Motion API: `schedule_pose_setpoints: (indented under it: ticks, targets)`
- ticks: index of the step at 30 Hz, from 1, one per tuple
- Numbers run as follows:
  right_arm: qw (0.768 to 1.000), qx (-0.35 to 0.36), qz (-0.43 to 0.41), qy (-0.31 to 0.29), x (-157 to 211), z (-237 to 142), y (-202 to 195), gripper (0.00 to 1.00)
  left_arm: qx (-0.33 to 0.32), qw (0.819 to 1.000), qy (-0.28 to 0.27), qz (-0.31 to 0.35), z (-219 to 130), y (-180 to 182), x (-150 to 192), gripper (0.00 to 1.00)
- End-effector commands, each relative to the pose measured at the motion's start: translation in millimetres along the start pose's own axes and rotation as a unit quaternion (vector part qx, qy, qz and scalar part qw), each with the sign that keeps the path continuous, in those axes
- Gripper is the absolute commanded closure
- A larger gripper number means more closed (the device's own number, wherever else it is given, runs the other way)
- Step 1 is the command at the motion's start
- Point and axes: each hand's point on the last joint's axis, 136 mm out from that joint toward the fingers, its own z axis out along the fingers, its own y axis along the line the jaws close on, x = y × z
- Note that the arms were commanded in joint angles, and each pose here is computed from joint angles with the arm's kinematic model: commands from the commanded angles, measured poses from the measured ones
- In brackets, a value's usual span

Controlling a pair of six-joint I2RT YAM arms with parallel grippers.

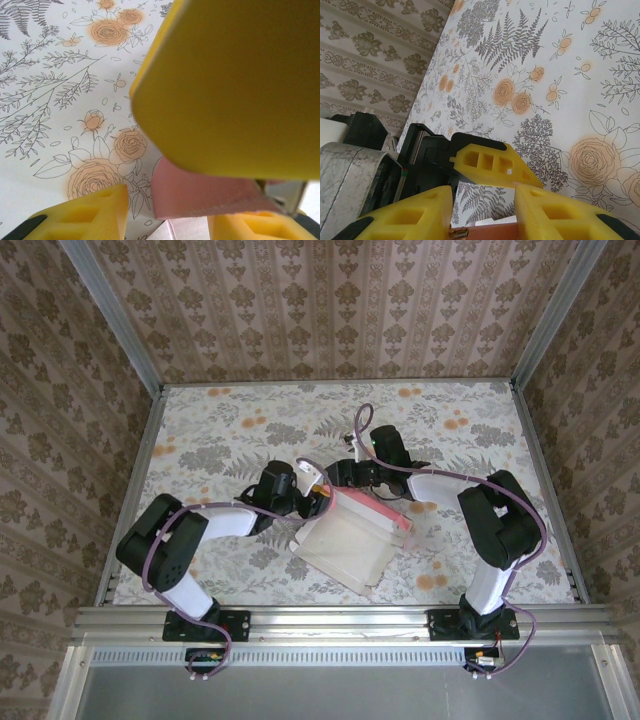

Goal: Fold the paper box

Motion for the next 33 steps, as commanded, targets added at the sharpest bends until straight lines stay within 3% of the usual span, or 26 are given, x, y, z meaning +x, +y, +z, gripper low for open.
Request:
schedule_pose_setpoints:
  ticks: [1,19,33]
  targets:
    - [1.000,-0.011,0.013,0.013,10,0,2,0.61,-0.008,1.000,-0.019,0.019,7,-1,-15,0.61]
    - [1.000,-0.010,0.022,0.008,10,-4,4,0.62,-0.123,0.991,-0.024,0.043,15,18,-16,0.76]
    - [1.000,-0.001,0.030,0.001,6,-12,13,0.63,-0.202,0.977,-0.030,0.068,9,31,-13,0.80]
